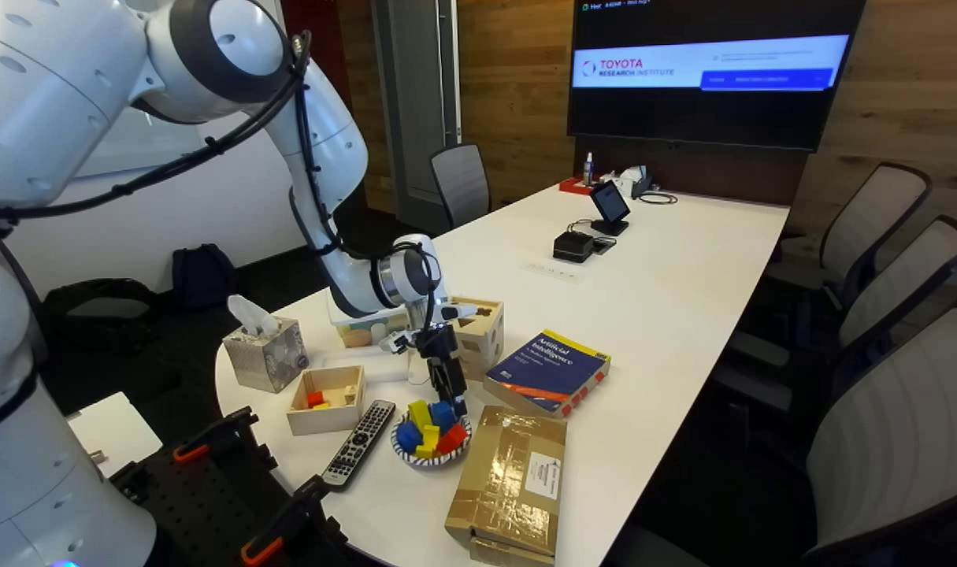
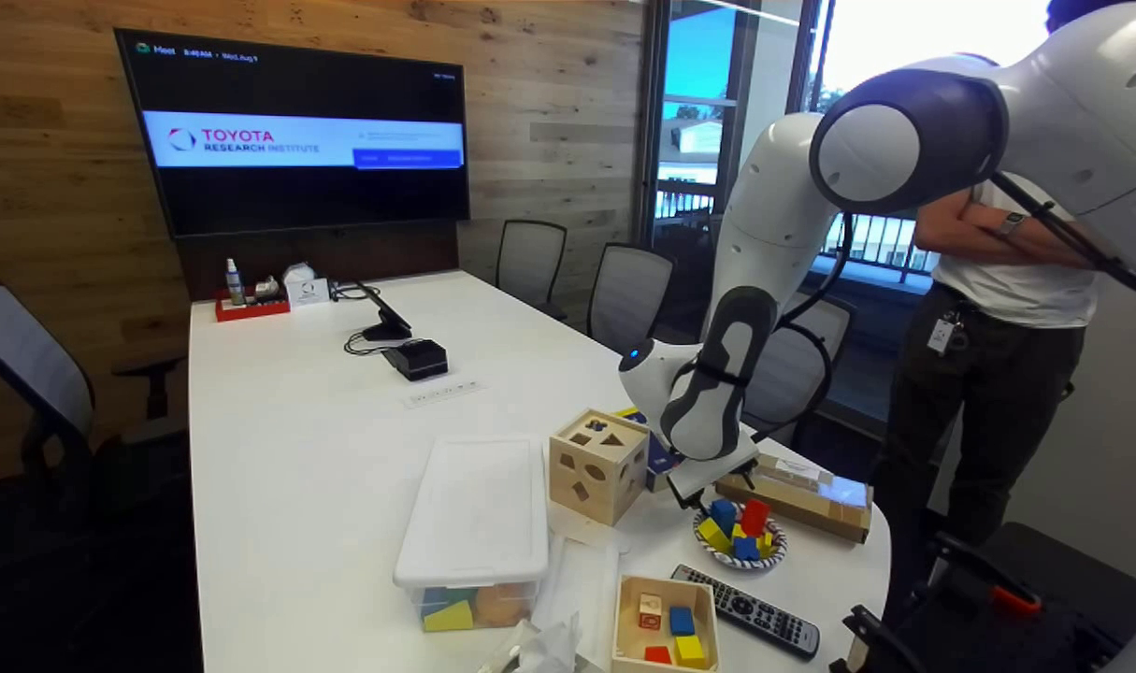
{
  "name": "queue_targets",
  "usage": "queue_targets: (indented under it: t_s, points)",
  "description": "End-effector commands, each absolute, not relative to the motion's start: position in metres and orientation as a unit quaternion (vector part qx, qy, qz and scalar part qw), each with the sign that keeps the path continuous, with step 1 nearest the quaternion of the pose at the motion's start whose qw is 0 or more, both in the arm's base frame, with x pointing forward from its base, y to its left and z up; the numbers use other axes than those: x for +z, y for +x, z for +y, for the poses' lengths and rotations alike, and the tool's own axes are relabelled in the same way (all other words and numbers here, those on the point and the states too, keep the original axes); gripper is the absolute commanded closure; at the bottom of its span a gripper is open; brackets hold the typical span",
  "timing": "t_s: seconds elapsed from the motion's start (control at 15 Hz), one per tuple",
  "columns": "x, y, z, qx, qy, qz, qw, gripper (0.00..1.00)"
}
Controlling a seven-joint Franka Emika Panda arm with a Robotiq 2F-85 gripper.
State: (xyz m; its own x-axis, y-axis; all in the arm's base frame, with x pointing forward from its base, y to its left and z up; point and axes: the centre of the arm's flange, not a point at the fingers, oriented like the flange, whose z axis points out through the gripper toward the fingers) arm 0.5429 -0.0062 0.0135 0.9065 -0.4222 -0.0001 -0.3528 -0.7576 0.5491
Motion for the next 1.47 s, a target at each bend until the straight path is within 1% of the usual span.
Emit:
queue_targets:
  t_s: [0.0,0.47,1.4]
  points:
    - [0.031,0.536,-0.006,-0.052,0.941,-0.2,0.268,0.0]
    - [0.067,0.54,-0.003,-0.018,0.949,-0.201,0.242,0.0]
    - [0.036,0.556,0.001,-0.045,0.94,-0.205,0.27,0.0]
